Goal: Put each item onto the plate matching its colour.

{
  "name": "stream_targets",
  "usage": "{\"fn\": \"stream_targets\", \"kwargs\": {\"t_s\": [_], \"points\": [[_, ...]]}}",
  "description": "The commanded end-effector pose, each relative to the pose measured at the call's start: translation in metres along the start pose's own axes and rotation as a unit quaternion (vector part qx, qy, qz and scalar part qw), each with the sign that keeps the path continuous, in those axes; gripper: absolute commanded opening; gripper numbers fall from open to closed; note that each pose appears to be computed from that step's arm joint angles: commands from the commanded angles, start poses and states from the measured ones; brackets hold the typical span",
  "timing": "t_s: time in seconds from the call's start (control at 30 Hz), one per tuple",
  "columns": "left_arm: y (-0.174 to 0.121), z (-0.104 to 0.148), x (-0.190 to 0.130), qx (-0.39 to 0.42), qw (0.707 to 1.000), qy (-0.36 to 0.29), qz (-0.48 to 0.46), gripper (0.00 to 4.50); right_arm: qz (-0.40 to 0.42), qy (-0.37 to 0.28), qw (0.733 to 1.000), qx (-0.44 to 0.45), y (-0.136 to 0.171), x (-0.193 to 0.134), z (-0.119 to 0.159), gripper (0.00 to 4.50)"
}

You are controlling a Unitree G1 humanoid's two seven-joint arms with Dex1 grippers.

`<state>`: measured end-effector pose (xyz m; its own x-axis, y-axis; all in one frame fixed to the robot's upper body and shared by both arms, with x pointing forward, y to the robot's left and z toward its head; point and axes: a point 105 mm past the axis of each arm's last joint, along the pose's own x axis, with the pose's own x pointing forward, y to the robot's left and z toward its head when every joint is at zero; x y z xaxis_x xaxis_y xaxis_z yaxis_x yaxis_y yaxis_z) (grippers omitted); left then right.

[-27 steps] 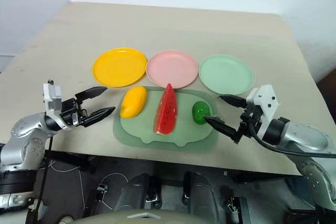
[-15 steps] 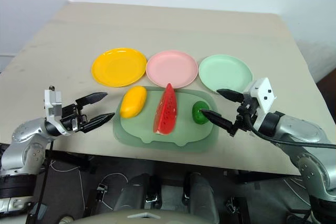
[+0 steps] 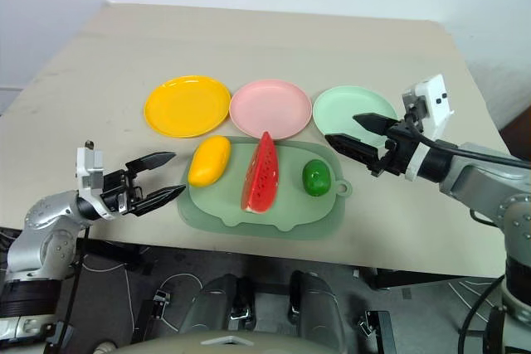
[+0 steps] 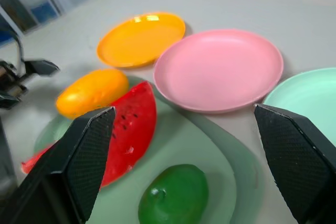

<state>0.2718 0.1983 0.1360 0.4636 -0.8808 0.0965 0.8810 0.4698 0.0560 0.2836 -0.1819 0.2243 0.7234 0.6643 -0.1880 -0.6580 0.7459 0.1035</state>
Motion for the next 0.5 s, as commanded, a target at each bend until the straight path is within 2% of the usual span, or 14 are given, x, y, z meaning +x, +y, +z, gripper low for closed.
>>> {"fn": "stream_targets", "kwargs": {"t_s": [0.03,0.17,0.27,0.5], "points": [[0.002,0.006,-0.003,0.022,1.0,-0.003,-0.001,4.49,-0.047,0.04,0.997,0.04,-0.014,0.01,-0.009,4.5],[0.004,0.004,-0.003,0.025,1.0,-0.002,0.0,4.49,-0.018,0.043,0.995,0.089,-0.007,0.02,-0.004,4.5],[0.01,0.004,-0.004,0.032,0.999,-0.005,0.005,4.49,-0.019,0.095,0.991,0.096,0.002,0.031,-0.021,4.5],[0.012,0.001,0.0,0.038,0.999,-0.005,0.001,4.49,-0.03,0.149,0.981,0.118,0.007,0.037,-0.049,4.5]]}}
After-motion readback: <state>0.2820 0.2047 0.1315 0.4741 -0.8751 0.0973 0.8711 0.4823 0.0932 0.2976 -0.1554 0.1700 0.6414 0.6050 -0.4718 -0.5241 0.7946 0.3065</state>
